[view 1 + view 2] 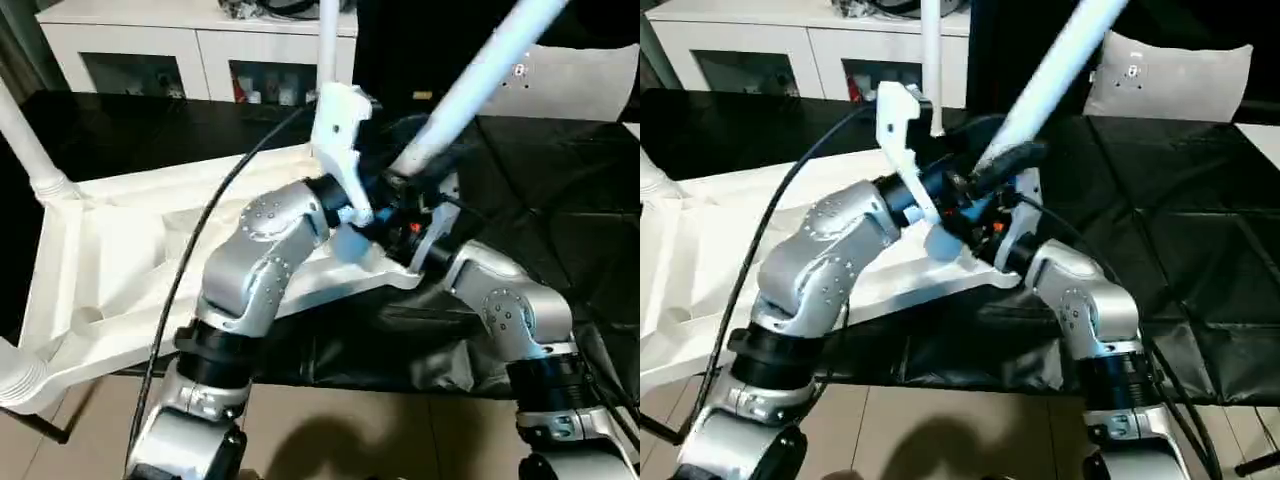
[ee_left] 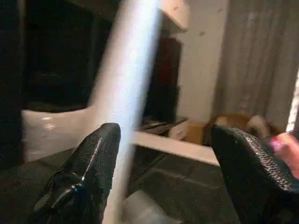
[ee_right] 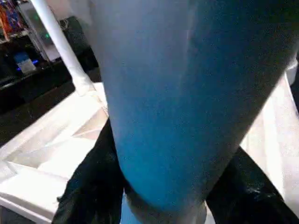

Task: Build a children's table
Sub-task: Insert table leg to table base

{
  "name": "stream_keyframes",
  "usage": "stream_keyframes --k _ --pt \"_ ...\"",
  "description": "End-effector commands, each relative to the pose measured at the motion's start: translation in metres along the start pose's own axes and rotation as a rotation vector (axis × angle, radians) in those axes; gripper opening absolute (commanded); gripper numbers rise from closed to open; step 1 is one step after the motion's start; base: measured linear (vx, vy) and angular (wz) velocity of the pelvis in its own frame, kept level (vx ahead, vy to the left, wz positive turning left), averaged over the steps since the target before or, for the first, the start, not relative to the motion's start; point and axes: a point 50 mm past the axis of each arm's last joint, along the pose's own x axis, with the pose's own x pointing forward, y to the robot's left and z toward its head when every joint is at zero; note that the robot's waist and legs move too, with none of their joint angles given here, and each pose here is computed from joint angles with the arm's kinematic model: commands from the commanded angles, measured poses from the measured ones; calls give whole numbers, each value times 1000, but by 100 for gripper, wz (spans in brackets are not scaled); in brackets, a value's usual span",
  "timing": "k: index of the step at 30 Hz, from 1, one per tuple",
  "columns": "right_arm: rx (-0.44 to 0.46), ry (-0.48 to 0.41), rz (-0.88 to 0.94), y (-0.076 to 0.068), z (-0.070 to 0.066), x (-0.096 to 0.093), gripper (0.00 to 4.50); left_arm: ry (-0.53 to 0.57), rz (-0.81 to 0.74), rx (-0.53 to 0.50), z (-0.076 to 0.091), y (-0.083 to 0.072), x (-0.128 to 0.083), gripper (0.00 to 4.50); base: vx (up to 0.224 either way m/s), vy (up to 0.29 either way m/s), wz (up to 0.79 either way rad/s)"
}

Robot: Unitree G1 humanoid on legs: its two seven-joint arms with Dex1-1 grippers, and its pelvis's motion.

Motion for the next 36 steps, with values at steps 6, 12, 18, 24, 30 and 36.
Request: stream_keyframes --k 6,12,18,24,30,36 --pt "-18 -25 -39 -15 9 -10 189 -56 16 -35 13 9 -14 405 0 0 0" --pt "-84 -21 -132 -35 19 -29 189 192 157 126 -5 39 -42 405 0 0 0" --pt "-80 2 -172 -46 21 -47 189 579 149 252 -50 54 -73 405 0 0 0" --pt "-113 61 -184 -52 17 -59 189 776 88 243 -89 57 -92 371 0 0 0" --pt "-150 108 -189 -54 14 -62 189 837 41 204 -107 57 -94 326 0 0 0" --pt "-171 128 -194 -54 11 -65 189 828 18 184 -113 57 -92 281 0 0 0"
